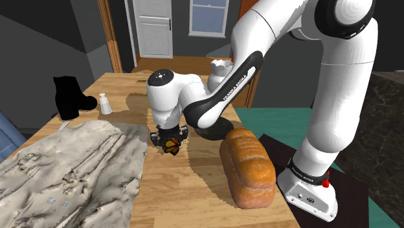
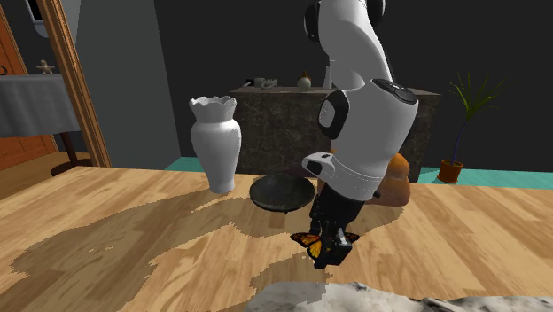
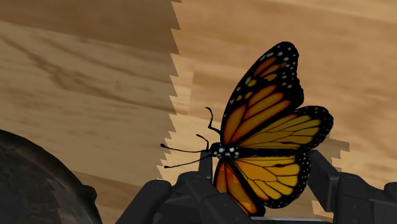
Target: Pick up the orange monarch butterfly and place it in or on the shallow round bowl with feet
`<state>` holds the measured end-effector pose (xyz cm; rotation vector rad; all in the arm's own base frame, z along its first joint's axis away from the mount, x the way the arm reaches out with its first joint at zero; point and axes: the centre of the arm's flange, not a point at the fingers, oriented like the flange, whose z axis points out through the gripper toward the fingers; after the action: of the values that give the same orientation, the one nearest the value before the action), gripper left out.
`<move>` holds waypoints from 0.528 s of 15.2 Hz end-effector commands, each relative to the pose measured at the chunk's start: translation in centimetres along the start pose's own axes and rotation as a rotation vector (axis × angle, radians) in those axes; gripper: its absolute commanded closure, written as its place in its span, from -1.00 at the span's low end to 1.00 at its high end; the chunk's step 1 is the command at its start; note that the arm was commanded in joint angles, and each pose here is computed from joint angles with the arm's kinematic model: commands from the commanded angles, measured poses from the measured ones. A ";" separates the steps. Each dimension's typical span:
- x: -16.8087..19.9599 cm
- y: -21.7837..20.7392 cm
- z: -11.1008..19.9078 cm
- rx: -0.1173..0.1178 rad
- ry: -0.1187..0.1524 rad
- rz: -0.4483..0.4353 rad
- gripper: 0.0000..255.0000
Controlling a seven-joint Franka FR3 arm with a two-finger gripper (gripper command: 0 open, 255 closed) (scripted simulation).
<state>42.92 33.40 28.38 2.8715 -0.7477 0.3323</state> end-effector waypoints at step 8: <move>0.3 0.1 -1.0 0.000 0.000 0.000 1.00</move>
<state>42.94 33.37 28.97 2.8714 -0.7477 0.3324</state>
